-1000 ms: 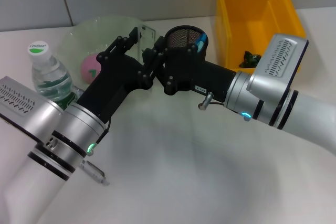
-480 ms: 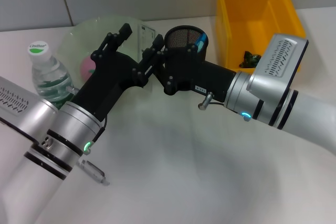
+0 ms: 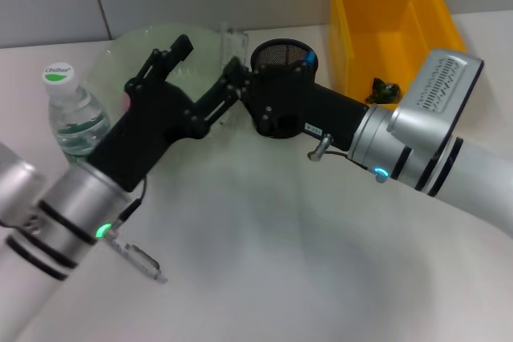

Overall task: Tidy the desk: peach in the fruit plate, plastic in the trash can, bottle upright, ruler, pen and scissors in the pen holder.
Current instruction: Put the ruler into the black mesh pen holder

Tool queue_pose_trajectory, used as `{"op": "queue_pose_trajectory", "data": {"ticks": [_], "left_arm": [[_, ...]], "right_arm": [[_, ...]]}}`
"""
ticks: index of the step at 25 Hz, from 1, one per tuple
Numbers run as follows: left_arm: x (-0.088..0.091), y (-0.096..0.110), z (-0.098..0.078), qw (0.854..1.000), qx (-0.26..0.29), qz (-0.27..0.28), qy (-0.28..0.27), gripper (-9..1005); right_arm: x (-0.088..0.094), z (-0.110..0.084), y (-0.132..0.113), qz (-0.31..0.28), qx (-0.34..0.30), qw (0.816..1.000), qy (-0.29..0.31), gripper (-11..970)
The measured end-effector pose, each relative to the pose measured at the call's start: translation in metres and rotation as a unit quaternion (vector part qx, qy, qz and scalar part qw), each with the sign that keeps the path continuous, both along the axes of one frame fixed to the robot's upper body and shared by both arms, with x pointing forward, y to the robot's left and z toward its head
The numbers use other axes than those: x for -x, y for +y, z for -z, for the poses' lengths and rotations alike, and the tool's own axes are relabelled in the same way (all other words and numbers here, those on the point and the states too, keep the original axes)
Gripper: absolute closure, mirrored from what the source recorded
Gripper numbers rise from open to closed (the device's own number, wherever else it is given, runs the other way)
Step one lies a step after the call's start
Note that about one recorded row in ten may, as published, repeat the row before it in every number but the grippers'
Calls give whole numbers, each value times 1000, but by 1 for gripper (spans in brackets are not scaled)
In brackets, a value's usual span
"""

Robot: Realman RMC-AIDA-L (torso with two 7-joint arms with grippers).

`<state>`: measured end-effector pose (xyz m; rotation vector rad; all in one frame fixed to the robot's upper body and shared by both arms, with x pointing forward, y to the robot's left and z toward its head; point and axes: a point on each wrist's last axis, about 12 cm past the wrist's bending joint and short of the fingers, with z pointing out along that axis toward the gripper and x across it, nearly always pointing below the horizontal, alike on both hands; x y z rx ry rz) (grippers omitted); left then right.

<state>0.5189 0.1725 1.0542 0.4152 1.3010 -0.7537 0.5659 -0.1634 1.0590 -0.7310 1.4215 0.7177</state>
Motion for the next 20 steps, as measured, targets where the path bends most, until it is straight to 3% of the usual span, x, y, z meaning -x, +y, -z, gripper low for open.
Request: {"op": "queue_pose_trajectory", "data": {"ticks": [8, 20], "left_arm": [[10, 32, 7, 996, -3, 82, 43, 182], [14, 77, 10, 974, -92, 176, 107, 181]], "right_arm": [[1, -9, -16, 28, -48, 998, -31, 898], [-9, -26, -58, 73, -107, 991, -31, 881]]}}
